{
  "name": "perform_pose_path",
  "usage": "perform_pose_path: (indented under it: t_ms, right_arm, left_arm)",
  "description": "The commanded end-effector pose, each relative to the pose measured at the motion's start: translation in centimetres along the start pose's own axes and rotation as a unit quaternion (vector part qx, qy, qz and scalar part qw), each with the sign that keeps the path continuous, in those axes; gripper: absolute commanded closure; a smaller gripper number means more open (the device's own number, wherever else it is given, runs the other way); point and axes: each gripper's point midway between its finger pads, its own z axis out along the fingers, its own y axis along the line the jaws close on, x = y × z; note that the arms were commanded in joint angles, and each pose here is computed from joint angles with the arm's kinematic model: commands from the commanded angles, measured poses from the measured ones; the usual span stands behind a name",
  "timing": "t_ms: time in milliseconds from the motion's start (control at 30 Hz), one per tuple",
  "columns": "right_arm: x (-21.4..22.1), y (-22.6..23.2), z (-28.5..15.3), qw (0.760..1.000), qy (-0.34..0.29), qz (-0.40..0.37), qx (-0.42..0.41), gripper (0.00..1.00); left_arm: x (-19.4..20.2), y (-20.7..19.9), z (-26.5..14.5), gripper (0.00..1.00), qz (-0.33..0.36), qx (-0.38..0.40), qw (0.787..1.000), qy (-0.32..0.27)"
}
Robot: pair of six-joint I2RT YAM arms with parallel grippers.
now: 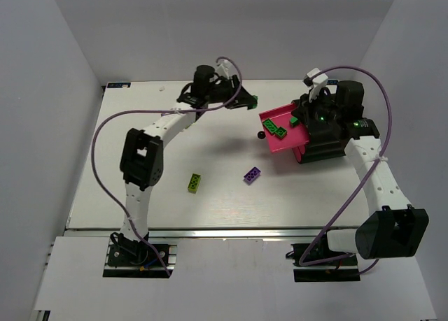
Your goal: Sort the legos into containers by color
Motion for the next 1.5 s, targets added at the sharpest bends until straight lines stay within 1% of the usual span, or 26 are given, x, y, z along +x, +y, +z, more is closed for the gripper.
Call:
perform_pose_path:
  t_ms: [0, 100, 133, 233, 267, 433, 500, 533, 567, 600, 633, 667, 767, 900, 967, 1000, 1033, 1067, 1100, 1133, 1167, 1300, 1333, 1367, 1400, 1467]
  right_arm:
    - [-2.0, -0.3, -1.3, 0.999, -0.034, -0.016, 0.024, 0.80]
    - [-1.9, -0.1, -1.7, 0.999, -0.036, -0.019, 0.025, 0.70]
    - [-2.0, 0.0, -1.9, 0.999, -0.038, -0.022, 0.028, 0.68]
    - [-1.5, 0.3, -2.0, 0.999, -0.034, -0.022, 0.026, 0.64]
    - [-1.6, 0.3, -2.3, 0.999, -0.036, -0.024, 0.028, 0.64]
    - [-1.0, 0.7, -2.5, 0.999, -0.032, -0.026, 0.026, 0.59]
    - [-0.8, 0.7, -2.6, 0.999, -0.031, -0.026, 0.025, 0.58]
    - [-0.8, 0.8, -2.6, 0.999, -0.030, -0.027, 0.022, 0.52]
    - [-0.8, 1.0, -2.6, 0.999, -0.031, -0.029, 0.017, 0.50]
    - [-0.8, 1.2, -2.5, 0.999, -0.030, -0.029, 0.011, 0.43]
    - [-0.7, 1.9, -2.6, 0.999, -0.028, -0.037, -0.010, 0.40]
    - [-0.7, 2.2, -2.6, 0.999, -0.027, -0.039, -0.018, 0.38]
    - [-0.7, 3.5, -2.9, 0.997, -0.029, -0.052, -0.052, 0.36]
    - [-0.5, 3.9, -3.0, 0.996, -0.028, -0.056, -0.062, 0.40]
    - [-0.4, 3.8, -3.1, 0.996, -0.026, -0.058, -0.059, 0.45]
    - [-0.5, 3.6, -3.2, 0.996, -0.026, -0.059, -0.054, 0.54]
    - [-0.6, 3.7, -3.3, 0.996, -0.026, -0.062, -0.053, 0.60]
    - [-0.6, 3.6, -3.3, 0.996, -0.025, -0.062, -0.052, 0.76]
    - [-0.6, 3.7, -3.3, 0.996, -0.026, -0.065, -0.053, 0.84]
    - [-0.6, 3.7, -3.3, 0.996, -0.026, -0.067, -0.054, 0.90]
    - [-0.6, 3.8, -3.2, 0.995, -0.026, -0.073, -0.056, 1.00]
    - [-0.2, 4.3, -2.6, 0.995, -0.019, -0.067, -0.077, 1.00]
    - [-0.3, 4.2, -2.3, 0.995, -0.017, -0.067, -0.078, 1.00]
    - [-0.3, 4.2, -2.1, 0.995, -0.015, -0.065, -0.079, 0.99]
    - [-0.3, 3.7, -1.9, 0.996, -0.013, -0.061, -0.067, 0.98]
    - [-0.4, 2.9, -1.5, 0.997, -0.011, -0.059, -0.045, 0.95]
  left_arm:
    - [-1.1, -4.2, 1.9, 0.95, 0.008, 0.042, 0.999, -0.002]
    - [-0.2, -5.7, 5.0, 0.92, 0.011, 0.055, 0.998, 0.009]
    - [0.7, -6.0, 6.2, 0.88, 0.005, 0.056, 0.998, 0.020]
    - [2.3, -5.5, 7.9, 0.83, -0.014, 0.048, 0.998, 0.028]
    - [3.2, -5.3, 8.5, 0.75, -0.018, 0.042, 0.998, 0.034]
    - [4.9, -5.6, 9.8, 0.54, -0.019, 0.036, 0.998, 0.044]
    - [5.2, -6.0, 10.3, 0.50, -0.021, 0.042, 0.998, 0.052]
    - [5.2, -6.1, 10.3, 0.49, -0.021, 0.043, 0.997, 0.054]
    - [5.2, -6.2, 10.4, 0.48, -0.021, 0.046, 0.997, 0.055]
    - [5.0, -6.4, 10.4, 0.46, -0.021, 0.048, 0.997, 0.051]
    - [4.9, -6.4, 10.4, 0.42, -0.021, 0.049, 0.997, 0.050]
    - [4.6, -6.6, 10.3, 0.39, -0.020, 0.048, 0.998, 0.044]
    - [4.0, -7.3, 10.1, 0.39, -0.014, 0.054, 0.998, 0.035]
    - [2.0, -7.3, 9.2, 0.39, -0.011, 0.047, 0.999, 0.011]
    - [0.8, -7.7, 8.1, 0.46, -0.005, 0.041, 0.999, -0.003]
    - [0.3, -8.0, 7.7, 0.52, 0.001, 0.035, 0.999, -0.015]
    - [-1.1, -7.9, 6.1, 0.73, 0.004, 0.027, 0.999, -0.034]
    - [-1.7, -7.7, 5.2, 0.83, 0.004, 0.020, 0.999, -0.043]
    - [-2.3, -7.5, 4.2, 0.94, 0.007, 0.008, 0.998, -0.058]
    - [-2.7, -7.3, 3.2, 1.00, 0.009, 0.001, 0.998, -0.067]
    - [-3.1, -7.1, 0.9, 1.00, 0.014, -0.008, 0.997, -0.081]
    - [-3.1, -5.6, -5.3, 1.00, 0.020, -0.043, 0.991, -0.123]
    - [-2.9, -5.1, -6.5, 0.96, 0.017, -0.054, 0.990, -0.130]
    - [-2.9, -5.9, -8.2, 0.89, 0.020, -0.054, 0.988, -0.141]
    - [-1.2, -3.4, -8.8, 0.76, -0.001, -0.078, 0.989, -0.129]
    - [0.7, -2.7, -9.2, 0.69, -0.028, -0.067, 0.991, -0.110]
